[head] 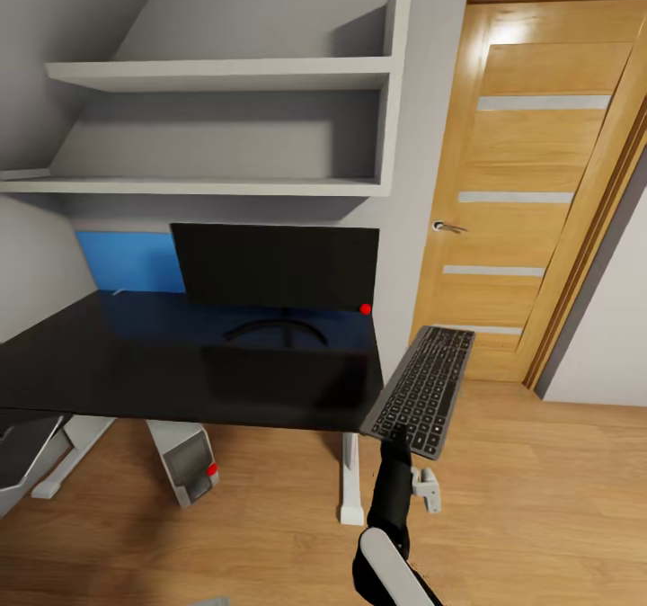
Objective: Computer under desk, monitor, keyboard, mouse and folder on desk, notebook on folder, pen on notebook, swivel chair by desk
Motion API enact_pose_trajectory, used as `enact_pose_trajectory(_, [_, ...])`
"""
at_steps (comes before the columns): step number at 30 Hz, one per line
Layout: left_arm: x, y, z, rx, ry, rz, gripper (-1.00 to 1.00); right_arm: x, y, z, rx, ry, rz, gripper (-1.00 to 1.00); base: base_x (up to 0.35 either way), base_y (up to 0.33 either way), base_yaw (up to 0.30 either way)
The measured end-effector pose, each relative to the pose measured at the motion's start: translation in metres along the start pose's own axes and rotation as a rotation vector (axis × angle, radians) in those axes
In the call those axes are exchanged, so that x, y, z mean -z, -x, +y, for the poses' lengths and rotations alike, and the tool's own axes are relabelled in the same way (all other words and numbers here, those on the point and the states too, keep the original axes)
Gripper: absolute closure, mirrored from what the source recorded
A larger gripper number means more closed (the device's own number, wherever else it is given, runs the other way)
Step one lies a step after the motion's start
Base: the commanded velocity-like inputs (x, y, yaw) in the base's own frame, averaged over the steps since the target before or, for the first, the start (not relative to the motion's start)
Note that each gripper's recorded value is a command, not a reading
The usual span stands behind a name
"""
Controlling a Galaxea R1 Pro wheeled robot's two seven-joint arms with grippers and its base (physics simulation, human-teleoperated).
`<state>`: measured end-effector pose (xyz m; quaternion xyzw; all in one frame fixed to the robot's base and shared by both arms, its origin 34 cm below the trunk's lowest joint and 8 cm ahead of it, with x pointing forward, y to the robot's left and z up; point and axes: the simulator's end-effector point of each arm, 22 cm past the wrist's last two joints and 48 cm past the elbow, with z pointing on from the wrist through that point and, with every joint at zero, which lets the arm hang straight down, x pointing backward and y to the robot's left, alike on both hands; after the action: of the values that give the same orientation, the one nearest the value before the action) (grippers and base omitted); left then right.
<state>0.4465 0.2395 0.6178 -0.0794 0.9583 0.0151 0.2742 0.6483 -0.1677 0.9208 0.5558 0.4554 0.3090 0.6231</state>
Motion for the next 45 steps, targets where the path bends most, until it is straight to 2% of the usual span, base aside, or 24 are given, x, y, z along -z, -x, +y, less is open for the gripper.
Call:
enact_pose_trajectory(6, [0.0,0.0,0.0,0.0,0.0,-0.001,-1.0,0.009,-0.015,0.006,0.006,0.02,0.042,1.0,0.0,0.039,0.0])
enact_pose_trajectory(9, [0.0,0.001,0.0,0.001,-0.001,-0.002,-1.0,0.01,-0.016,-0.006,-0.032,-0.035,0.042,1.0,0.0,0.0,0.0])
enact_pose_trajectory(17, [0.001,0.006,-0.004,0.006,-0.005,-0.014,-1.0,0.011,-0.018,-0.005,-0.03,-0.031,0.048,1.0,0.0,0.0,0.0])
enact_pose_trajectory(26, [-0.01,0.001,-0.005,0.007,-0.007,-0.016,-1.0,0.024,-0.045,-0.006,-0.024,0.003,0.119,1.0,0.0,0.0,0.0])
enact_pose_trajectory(45, [-0.035,-0.013,-0.005,0.007,-0.007,-0.016,-1.0,0.023,-0.053,-0.034,-0.027,0.003,0.125,1.0,0.0,0.0,0.0])
